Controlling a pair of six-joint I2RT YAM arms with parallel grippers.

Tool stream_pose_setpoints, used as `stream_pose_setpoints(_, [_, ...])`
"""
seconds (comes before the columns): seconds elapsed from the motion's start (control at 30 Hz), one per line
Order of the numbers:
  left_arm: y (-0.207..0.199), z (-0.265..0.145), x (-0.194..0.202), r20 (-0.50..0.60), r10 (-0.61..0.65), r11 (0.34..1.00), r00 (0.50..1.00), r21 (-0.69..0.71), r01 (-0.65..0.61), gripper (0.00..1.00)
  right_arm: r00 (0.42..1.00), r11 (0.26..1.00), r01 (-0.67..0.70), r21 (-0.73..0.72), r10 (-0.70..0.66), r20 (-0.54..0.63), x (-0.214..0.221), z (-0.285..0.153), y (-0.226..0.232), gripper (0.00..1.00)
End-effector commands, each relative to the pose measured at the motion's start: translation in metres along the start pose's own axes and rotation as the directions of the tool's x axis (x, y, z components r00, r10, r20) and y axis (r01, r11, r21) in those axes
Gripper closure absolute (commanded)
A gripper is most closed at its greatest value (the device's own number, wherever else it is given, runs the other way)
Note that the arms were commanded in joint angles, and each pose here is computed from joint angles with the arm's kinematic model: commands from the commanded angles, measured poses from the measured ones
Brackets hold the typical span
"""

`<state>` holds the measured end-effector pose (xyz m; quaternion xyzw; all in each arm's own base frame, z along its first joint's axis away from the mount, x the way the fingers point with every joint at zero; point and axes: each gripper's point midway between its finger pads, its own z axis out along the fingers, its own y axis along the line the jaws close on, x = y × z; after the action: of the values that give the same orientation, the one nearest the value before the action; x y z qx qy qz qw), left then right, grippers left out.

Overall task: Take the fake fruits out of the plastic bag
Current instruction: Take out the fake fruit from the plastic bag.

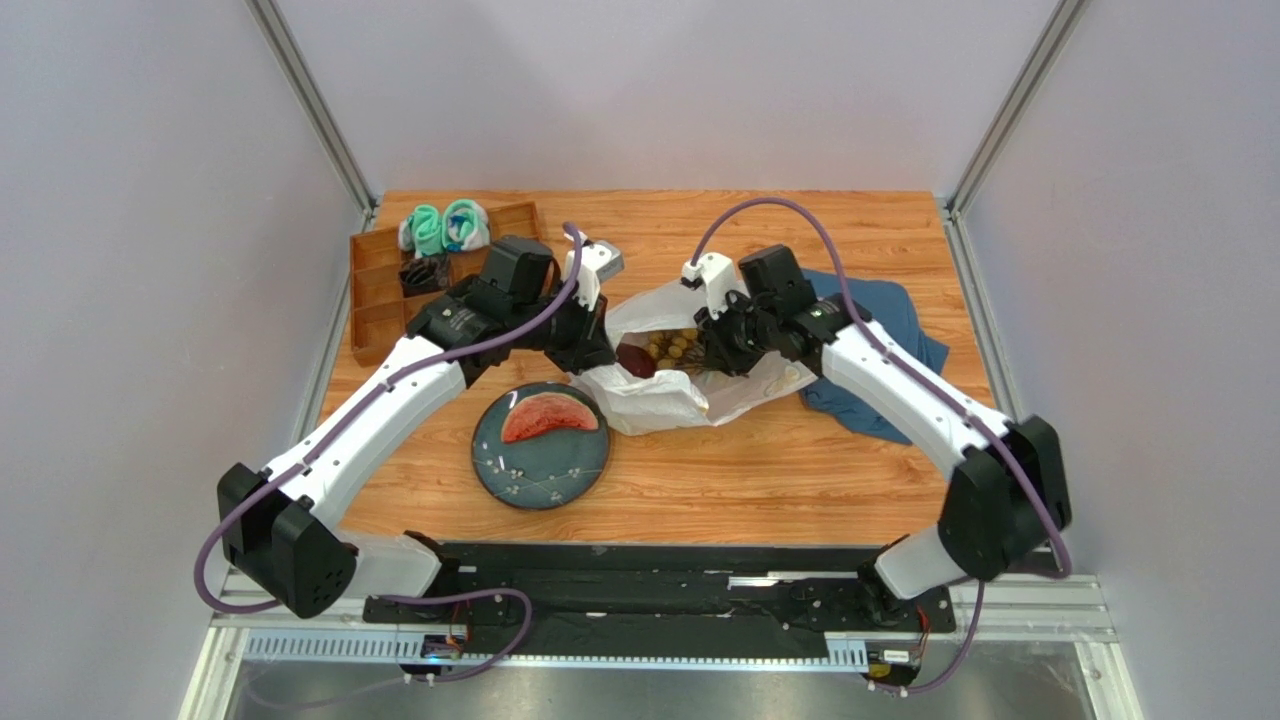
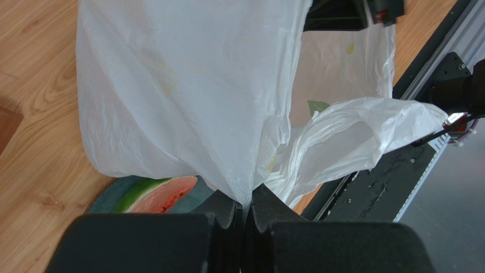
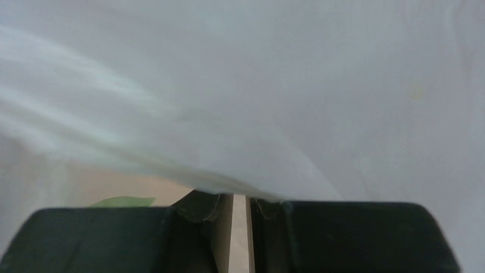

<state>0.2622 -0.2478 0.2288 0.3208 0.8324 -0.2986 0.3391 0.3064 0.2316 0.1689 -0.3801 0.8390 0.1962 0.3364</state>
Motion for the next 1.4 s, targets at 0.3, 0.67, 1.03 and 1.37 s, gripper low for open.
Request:
stream_pose_setpoints(0.3, [-0.001,0.012,-0.023,0.028,0.052,0.997,0.998,0.048,-0.053,1.0,0.993,0.966,0.08,0.245,-0.054,-0.109,-0.006,0.038,-0.12,0.77])
stream_pose_setpoints(0.67, [0.005,0.036,-0.035,0.007,0.06,0.995,0.998,0.084,-0.06,1.0,0.977,0.94,0.128,0.317,-0.064,-0.205,0.008,0.092,-0.195,0.37])
stream_pose_setpoints(1.03, [0.011,0.047,-0.037,0.002,0.059,0.995,0.998,0.075,-0.059,1.0,0.946,0.88,0.248,0.406,-0.13,-0.295,0.025,0.122,-0.252,0.34])
stream_pose_setpoints(1.37, [0.019,0.057,-0.048,0.011,0.04,0.998,0.999,0.05,-0.04,1.0,0.982,0.864,0.185,0.468,-0.143,-0.125,-0.004,0.074,-0.243,0.77])
